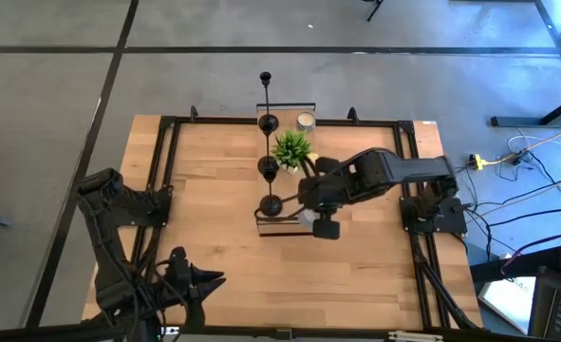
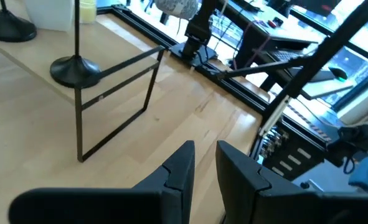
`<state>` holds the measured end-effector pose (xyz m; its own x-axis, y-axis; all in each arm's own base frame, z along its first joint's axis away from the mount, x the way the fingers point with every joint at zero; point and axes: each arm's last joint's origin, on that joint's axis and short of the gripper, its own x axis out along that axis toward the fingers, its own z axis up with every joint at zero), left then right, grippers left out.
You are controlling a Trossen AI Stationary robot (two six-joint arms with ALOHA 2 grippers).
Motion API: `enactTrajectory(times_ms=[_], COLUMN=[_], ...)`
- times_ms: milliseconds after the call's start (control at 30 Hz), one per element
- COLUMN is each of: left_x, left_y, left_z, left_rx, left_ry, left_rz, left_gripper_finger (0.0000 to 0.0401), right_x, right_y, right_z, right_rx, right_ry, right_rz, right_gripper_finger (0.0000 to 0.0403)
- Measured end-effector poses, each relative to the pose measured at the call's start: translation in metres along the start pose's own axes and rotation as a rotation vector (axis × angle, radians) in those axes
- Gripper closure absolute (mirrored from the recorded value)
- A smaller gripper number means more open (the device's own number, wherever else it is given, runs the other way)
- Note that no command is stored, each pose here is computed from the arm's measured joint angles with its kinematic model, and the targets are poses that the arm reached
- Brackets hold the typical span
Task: Pick & Place candle stick holders
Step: Put the blue scented candle on the shelf
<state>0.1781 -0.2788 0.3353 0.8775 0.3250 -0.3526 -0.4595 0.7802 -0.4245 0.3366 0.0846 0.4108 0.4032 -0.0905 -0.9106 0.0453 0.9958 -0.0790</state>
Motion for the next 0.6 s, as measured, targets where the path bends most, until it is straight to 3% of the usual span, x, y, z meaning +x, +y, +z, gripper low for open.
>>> enactTrajectory(times_ms=[267, 600], left_x=[0.014, 0.032], left_y=[0.001, 0.002], left_z=[0.007, 0.014], left_rx=[-0.018, -0.045], left_ry=[-0.02, -0.035], left_rz=[0.039, 0.083], left_gripper_finger=[0.034, 0.034], right_x=[-0.005, 0.026], right_y=[-0.02, -0.036], right_z=[-0.019, -0.035], right_rx=[-0.079, -0.173], right_ry=[0.033, 0.181], right_rz=[-0.056, -0.15], right_gripper_finger=[0.0403, 0.0403])
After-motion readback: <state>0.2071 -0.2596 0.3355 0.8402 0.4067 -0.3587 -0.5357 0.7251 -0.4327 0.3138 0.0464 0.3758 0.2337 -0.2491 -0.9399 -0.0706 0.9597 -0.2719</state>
